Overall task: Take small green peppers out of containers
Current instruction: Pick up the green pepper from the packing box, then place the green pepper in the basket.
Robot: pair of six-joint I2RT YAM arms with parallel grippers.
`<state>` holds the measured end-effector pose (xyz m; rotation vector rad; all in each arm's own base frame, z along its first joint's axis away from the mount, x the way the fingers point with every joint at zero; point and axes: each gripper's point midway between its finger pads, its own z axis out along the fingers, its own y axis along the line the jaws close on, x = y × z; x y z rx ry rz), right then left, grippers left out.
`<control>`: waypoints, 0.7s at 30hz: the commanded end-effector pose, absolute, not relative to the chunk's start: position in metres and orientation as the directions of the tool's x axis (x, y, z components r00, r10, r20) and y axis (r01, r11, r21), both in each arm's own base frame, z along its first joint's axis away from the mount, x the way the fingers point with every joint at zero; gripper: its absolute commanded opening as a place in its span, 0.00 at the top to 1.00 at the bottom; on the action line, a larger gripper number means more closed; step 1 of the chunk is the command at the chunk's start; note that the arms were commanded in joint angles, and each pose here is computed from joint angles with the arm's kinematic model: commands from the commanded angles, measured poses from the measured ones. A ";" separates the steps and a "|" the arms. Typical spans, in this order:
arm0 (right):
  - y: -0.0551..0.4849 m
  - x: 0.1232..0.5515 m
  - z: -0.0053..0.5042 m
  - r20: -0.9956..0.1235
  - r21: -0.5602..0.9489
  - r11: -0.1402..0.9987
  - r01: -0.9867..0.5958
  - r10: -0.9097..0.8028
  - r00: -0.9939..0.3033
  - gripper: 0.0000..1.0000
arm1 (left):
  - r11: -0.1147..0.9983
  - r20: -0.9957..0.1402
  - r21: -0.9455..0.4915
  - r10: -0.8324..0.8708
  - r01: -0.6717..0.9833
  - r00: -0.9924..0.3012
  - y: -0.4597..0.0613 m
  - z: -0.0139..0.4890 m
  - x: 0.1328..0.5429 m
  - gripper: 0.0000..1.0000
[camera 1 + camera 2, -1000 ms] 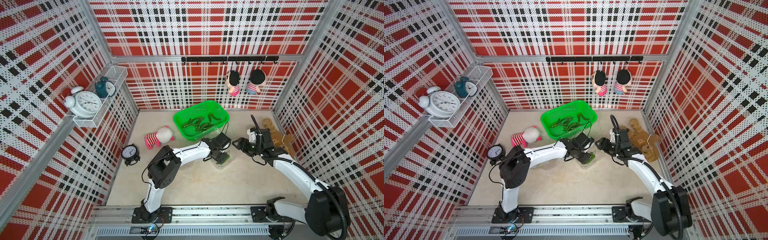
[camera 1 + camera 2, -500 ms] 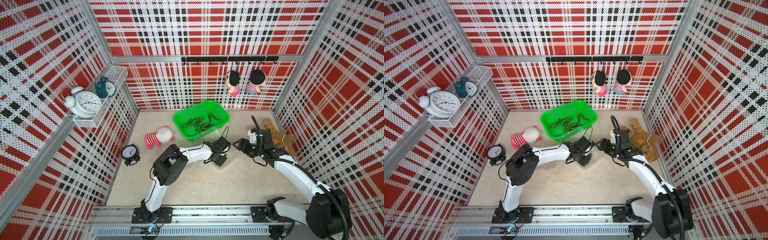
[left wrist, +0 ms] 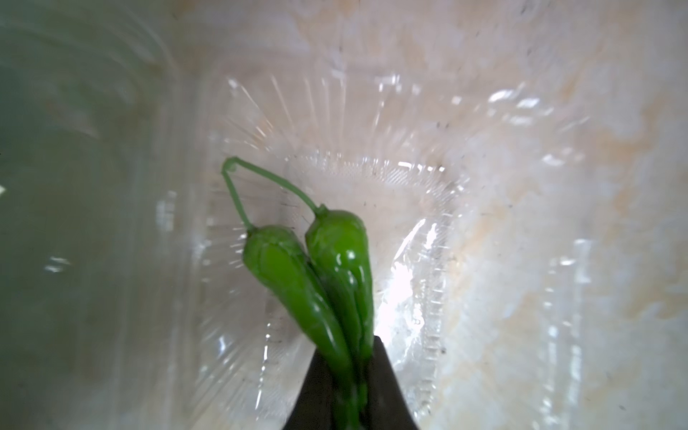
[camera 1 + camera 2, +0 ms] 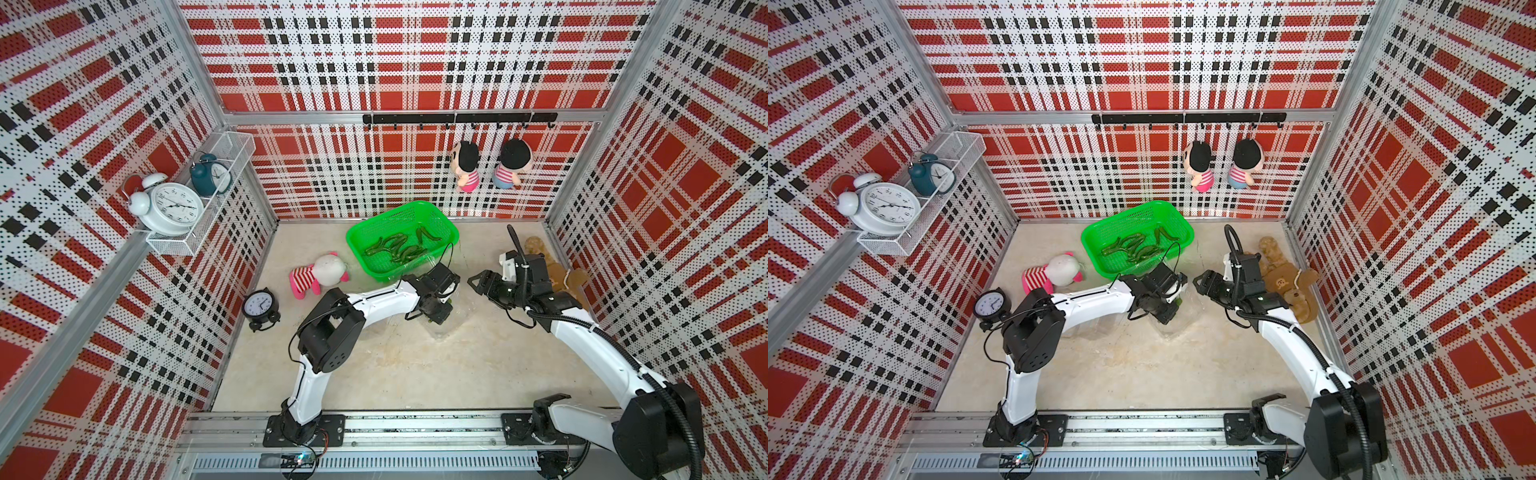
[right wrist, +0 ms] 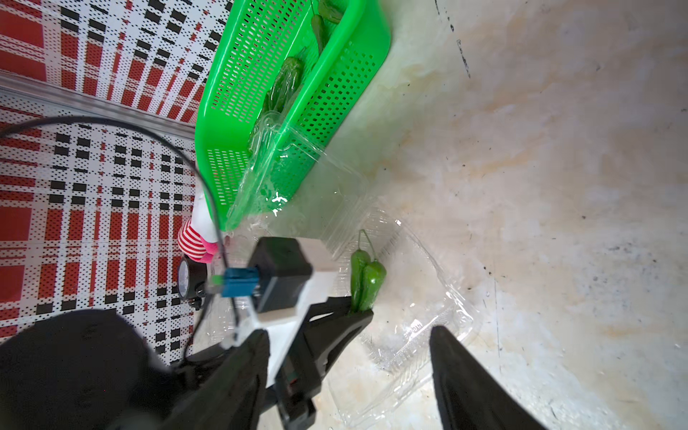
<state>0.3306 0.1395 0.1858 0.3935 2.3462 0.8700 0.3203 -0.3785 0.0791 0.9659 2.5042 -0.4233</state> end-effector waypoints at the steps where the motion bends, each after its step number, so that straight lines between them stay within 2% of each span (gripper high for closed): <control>1: 0.134 0.341 0.205 -0.468 0.670 0.740 0.053 0.477 -0.744 0.29 | 0.728 -0.608 -0.186 0.443 0.660 -0.659 -0.380 0.152 0.344 1.00; 5: 0.138 0.348 0.211 -0.479 0.671 0.741 0.029 0.462 -0.747 0.29 | 0.751 -0.702 -0.184 0.351 0.634 -0.620 -0.367 0.203 0.379 1.00; 10: 0.145 0.355 0.206 -0.465 0.675 0.738 0.014 0.439 -0.769 0.29 | 0.825 -0.811 -0.211 0.151 0.524 -0.566 -0.327 0.252 0.446 0.98; 13: 0.151 0.360 0.202 -0.449 0.687 0.726 0.008 0.433 -0.782 0.29 | 0.874 -0.807 -0.249 0.051 0.417 -0.589 -0.295 0.240 0.490 0.98; 18: 0.157 0.367 0.200 -0.434 0.705 0.709 0.004 0.436 -0.789 0.29 | 0.912 -0.761 -0.263 0.004 0.314 -0.649 -0.268 0.168 0.529 0.98; 19: 0.157 0.368 0.199 -0.433 0.705 0.709 0.003 0.434 -0.790 0.29 | 0.917 -0.752 -0.264 -0.002 0.298 -0.659 -0.265 0.159 0.534 0.94; 20: 0.157 0.368 0.199 -0.431 0.705 0.709 0.003 0.432 -0.792 0.29 | 0.924 -0.740 -0.258 -0.002 0.281 -0.672 -0.263 0.149 0.537 0.81; 21: 0.157 0.368 0.198 -0.431 0.705 0.709 0.003 0.432 -0.792 0.29 | 0.932 -0.734 -0.248 -0.003 0.264 -0.679 -0.260 0.144 0.540 0.59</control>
